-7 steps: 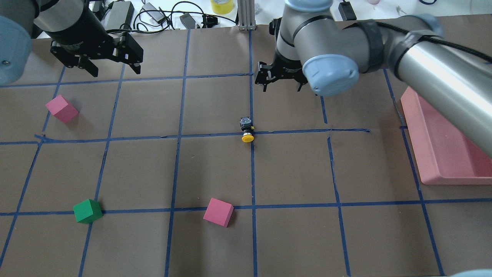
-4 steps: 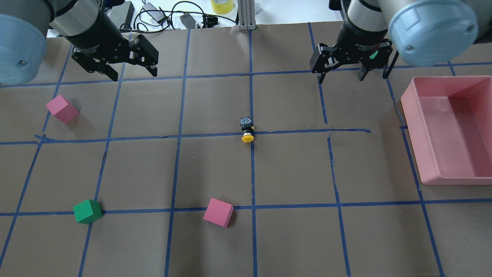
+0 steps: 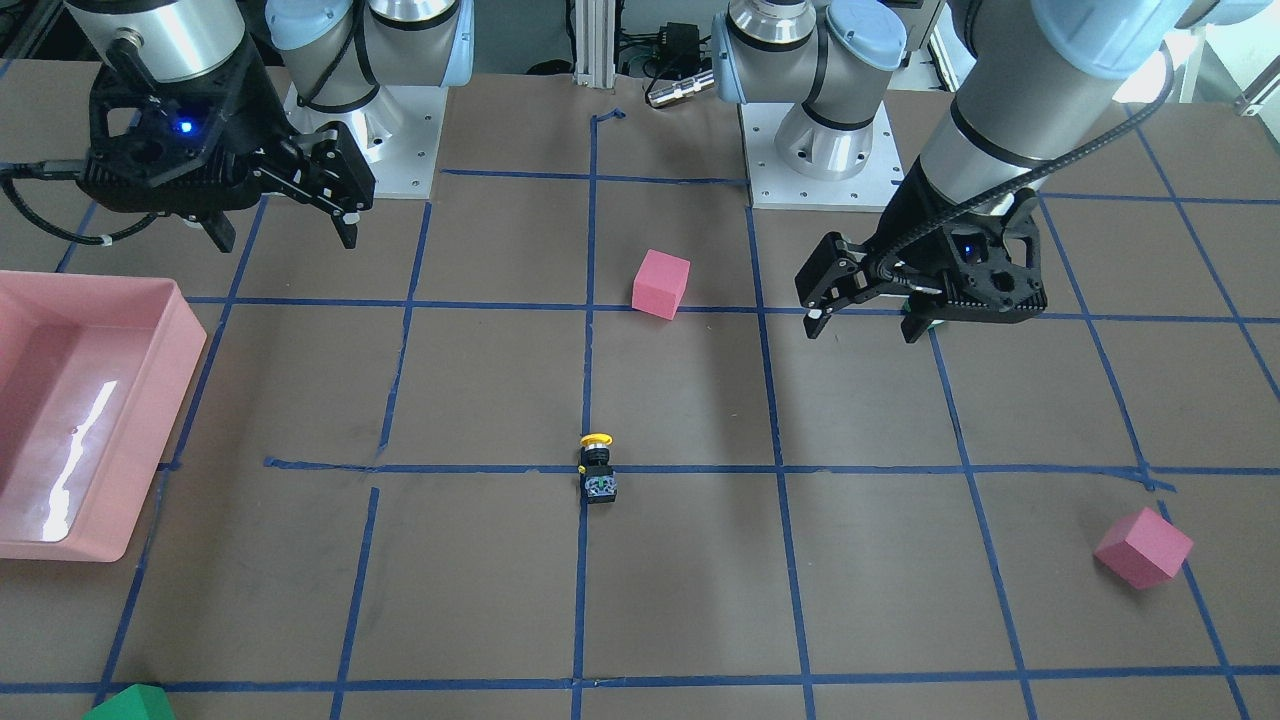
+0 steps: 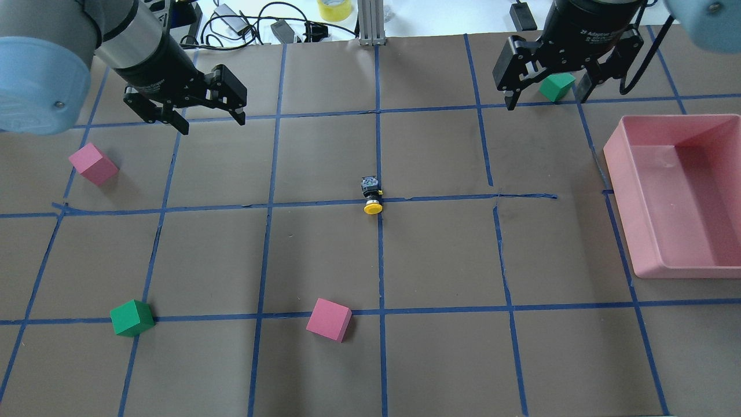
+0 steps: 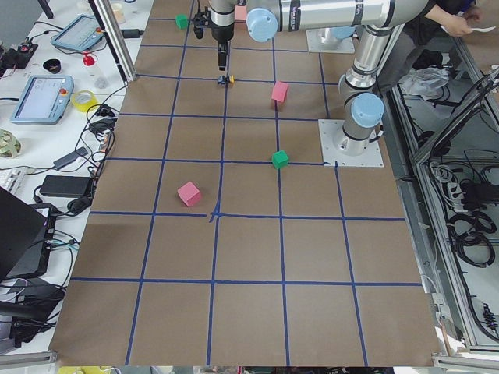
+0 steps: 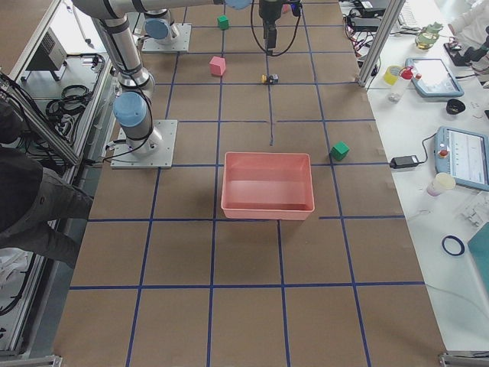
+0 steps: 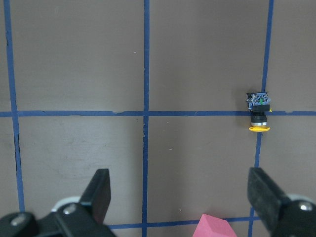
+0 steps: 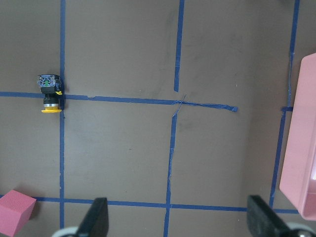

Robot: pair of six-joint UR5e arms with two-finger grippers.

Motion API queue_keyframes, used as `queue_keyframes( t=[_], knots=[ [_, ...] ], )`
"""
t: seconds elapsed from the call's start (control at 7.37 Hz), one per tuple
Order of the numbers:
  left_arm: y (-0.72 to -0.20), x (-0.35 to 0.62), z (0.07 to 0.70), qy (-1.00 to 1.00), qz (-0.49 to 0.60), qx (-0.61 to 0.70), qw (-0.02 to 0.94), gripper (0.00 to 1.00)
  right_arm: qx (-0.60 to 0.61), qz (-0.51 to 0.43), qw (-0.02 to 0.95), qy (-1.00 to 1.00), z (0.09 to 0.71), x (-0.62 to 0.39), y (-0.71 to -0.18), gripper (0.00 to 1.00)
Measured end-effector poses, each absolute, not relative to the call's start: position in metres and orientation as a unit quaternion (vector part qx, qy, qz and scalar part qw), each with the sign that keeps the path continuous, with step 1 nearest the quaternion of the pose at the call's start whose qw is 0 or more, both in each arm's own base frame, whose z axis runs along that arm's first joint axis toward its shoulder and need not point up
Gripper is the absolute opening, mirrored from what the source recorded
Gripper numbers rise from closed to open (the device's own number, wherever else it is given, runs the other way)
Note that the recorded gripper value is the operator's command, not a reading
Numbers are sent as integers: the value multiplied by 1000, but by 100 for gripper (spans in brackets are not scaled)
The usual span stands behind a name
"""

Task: Align button upright
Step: 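Raise the right gripper back to rest while the left arm reaches toward the button, then lower the left gripper and grasp the button lying on its side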

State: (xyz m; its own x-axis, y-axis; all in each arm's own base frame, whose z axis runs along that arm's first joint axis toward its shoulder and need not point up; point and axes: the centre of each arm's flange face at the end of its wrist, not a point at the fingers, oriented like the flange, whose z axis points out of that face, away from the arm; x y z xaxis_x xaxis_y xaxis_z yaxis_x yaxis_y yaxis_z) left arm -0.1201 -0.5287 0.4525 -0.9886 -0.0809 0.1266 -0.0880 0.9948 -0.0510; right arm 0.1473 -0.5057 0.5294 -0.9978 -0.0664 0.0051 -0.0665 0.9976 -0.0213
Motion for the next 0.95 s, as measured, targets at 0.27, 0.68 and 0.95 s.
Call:
queue_keyframes(
  t=[0.27,0.68,0.95],
  knots=[
    [-521,-143,421,-994,33,77,64,100,36,13,3,-999,529,149,-507,100],
    [-516,-176,360,-987,100,100,76,97,35,10,1,-999,527,149,-507,100],
    [-513,-195,315,-981,141,109,78,97,33,7,3,-999,527,148,-507,100]
  ],
)
